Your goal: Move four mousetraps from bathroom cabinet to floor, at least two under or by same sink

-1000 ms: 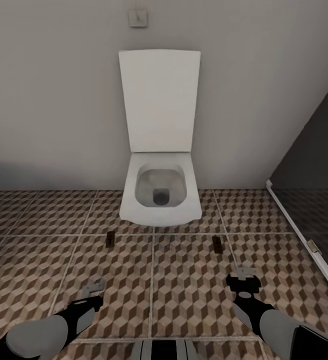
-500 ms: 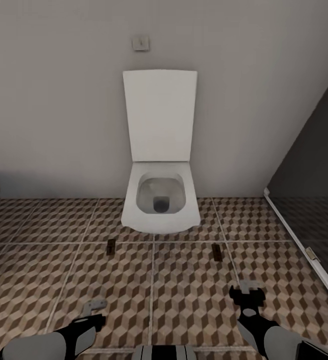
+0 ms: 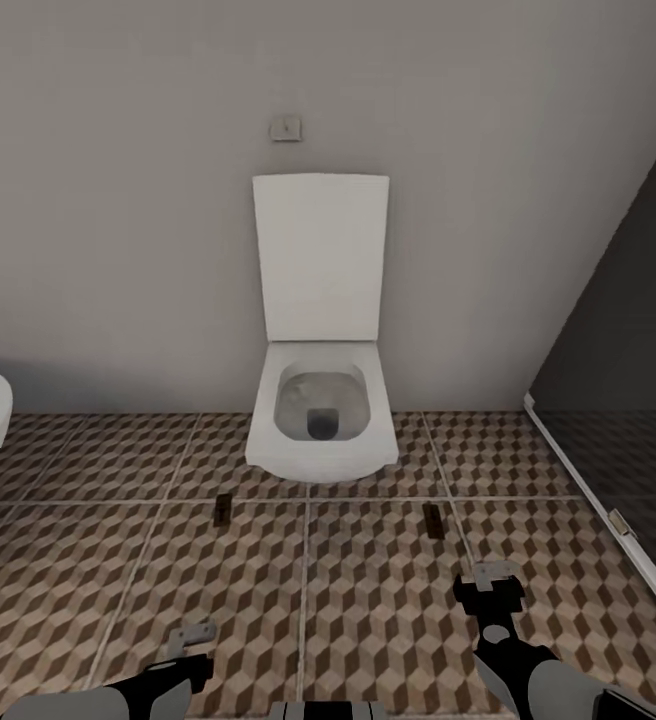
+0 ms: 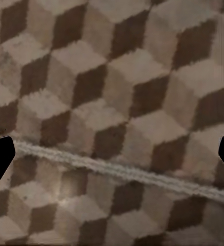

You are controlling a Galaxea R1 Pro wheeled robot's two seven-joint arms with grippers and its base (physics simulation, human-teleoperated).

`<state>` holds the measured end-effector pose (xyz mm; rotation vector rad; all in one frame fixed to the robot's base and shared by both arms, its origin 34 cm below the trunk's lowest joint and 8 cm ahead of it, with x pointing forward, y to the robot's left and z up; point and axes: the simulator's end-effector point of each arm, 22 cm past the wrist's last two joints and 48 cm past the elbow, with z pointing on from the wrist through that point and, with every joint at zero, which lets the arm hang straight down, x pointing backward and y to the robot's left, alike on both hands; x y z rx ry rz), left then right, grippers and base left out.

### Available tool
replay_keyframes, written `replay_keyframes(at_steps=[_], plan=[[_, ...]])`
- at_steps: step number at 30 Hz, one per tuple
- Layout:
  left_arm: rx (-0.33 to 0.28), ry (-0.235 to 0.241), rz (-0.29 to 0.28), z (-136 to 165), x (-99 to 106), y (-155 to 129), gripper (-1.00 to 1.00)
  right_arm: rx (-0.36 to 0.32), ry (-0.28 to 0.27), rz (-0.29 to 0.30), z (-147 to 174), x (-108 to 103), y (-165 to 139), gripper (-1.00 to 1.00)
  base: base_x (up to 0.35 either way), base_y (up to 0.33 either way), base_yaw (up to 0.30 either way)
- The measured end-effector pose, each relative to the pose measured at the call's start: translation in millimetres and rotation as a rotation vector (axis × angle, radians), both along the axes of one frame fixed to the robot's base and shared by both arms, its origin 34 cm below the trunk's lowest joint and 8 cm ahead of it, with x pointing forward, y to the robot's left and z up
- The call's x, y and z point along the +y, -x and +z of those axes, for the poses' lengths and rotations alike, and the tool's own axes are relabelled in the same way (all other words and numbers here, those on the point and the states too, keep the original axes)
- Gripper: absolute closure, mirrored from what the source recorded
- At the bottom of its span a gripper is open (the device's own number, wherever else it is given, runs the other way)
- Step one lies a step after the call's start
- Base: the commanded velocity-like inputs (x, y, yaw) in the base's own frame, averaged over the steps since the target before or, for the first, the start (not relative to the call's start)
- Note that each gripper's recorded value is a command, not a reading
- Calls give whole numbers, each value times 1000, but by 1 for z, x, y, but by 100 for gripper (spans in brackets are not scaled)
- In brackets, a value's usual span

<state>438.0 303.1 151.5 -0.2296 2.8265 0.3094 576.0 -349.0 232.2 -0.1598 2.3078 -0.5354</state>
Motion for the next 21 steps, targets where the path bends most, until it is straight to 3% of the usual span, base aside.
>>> replay_keyframes(at_steps=[13, 21], plan=[[17, 64, -21, 8, -32, 20, -100, 7, 3, 2, 6, 0, 25, -100, 0, 0, 0], [21, 87, -30, 13, -44, 32, -100, 55, 5, -4, -6, -3, 69, -100, 0, 0, 0]])
